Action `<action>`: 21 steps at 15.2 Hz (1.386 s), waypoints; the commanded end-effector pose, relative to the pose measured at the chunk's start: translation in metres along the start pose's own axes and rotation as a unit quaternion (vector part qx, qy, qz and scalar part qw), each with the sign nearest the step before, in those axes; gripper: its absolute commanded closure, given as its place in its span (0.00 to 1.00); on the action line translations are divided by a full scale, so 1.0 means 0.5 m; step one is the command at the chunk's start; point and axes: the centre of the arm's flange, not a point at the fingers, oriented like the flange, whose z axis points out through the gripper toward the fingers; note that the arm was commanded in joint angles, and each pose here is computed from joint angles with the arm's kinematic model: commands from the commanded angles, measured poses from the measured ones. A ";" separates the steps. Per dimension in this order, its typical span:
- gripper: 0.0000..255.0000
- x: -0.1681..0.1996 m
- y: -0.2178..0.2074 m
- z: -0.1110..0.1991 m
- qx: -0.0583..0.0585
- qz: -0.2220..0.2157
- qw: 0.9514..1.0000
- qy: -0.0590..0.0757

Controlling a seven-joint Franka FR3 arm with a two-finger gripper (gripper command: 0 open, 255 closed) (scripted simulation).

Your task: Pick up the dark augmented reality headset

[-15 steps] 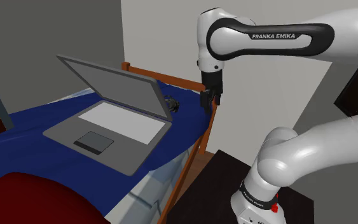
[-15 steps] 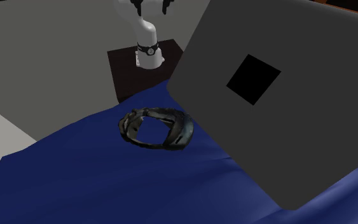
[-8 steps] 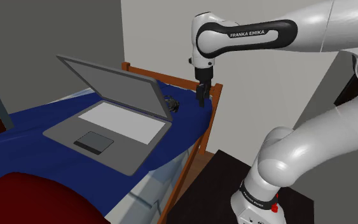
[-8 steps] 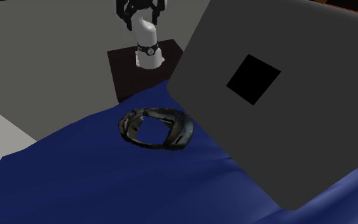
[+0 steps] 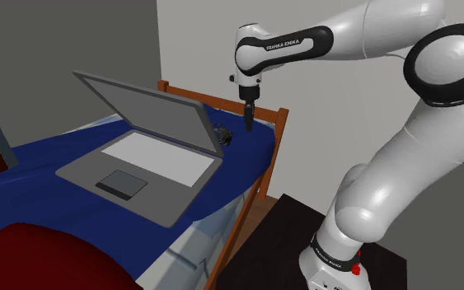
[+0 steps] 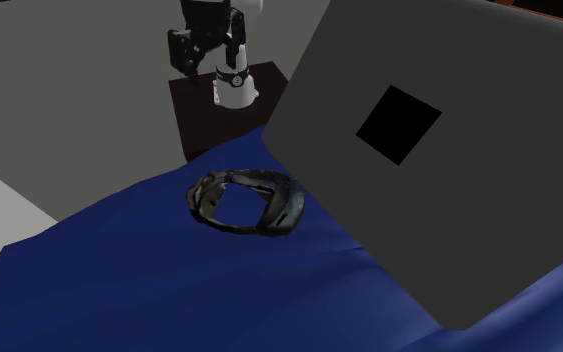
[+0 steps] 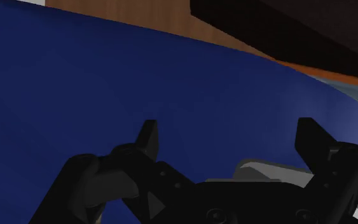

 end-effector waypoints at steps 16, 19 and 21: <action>0.00 0.338 0.232 0.021 -0.001 -0.261 0.964 0.040; 0.00 0.343 0.232 0.053 -0.001 -0.261 0.964 0.040; 0.00 0.347 0.232 0.073 -0.001 -0.261 0.964 0.040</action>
